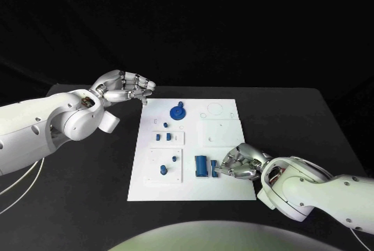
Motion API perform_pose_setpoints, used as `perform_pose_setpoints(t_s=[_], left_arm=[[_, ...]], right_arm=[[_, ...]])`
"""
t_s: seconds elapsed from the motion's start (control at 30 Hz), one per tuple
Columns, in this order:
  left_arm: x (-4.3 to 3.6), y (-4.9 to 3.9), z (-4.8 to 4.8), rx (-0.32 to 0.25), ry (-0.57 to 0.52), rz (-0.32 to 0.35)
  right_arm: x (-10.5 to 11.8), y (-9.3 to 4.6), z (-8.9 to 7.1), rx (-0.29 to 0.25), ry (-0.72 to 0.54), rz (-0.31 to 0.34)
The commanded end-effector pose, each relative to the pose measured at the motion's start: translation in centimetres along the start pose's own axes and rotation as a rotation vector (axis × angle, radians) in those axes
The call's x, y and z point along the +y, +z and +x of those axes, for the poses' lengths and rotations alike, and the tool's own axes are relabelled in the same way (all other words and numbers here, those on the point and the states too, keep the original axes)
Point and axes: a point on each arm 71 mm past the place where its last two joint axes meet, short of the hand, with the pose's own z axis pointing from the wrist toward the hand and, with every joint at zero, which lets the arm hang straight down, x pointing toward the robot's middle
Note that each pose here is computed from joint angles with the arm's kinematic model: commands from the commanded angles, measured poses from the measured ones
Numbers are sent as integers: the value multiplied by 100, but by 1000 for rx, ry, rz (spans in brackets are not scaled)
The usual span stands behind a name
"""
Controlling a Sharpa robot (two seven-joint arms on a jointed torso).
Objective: Assemble the parts on the task board
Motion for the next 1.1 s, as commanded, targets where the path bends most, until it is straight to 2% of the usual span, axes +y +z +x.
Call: perform_pose_setpoints(t_s=[0.03,0.1,0.17,0.23,0.27,0.33,0.47,0.63,0.83,0.97,1.1], left_arm=[[-18,4,3,-6,-22,16],[-19,5,-2,-15,-36,19],[-18,7,-13,-33,-67,25],[-10,6,-23,-54,-101,30],[3,4,-32,-76,-134,35],[18,7,-43,-103,-171,40],[68,20,-62,-165,-234,49],[127,67,-78,-233,-282,63],[234,226,-108,-330,-315,77],[309,348,-126,-383,-323,77],[350,434,-128,-415,-325,77]], right_arm=[[38,-11,-68,-5,20,-90],[44,-6,-121,-19,41,-118],[61,15,-229,-42,84,-176],[73,52,-348,-66,137,-224],[72,100,-463,-88,193,-259],[60,171,-602,-114,257,-290],[11,396,-924,-179,380,-331],[-35,708,-1262,-260,465,-370],[-68,1084,-1537,-316,574,-394],[-88,1242,-1618,-328,610,-404],[-103,1326,-1656,-330,634,-409]])
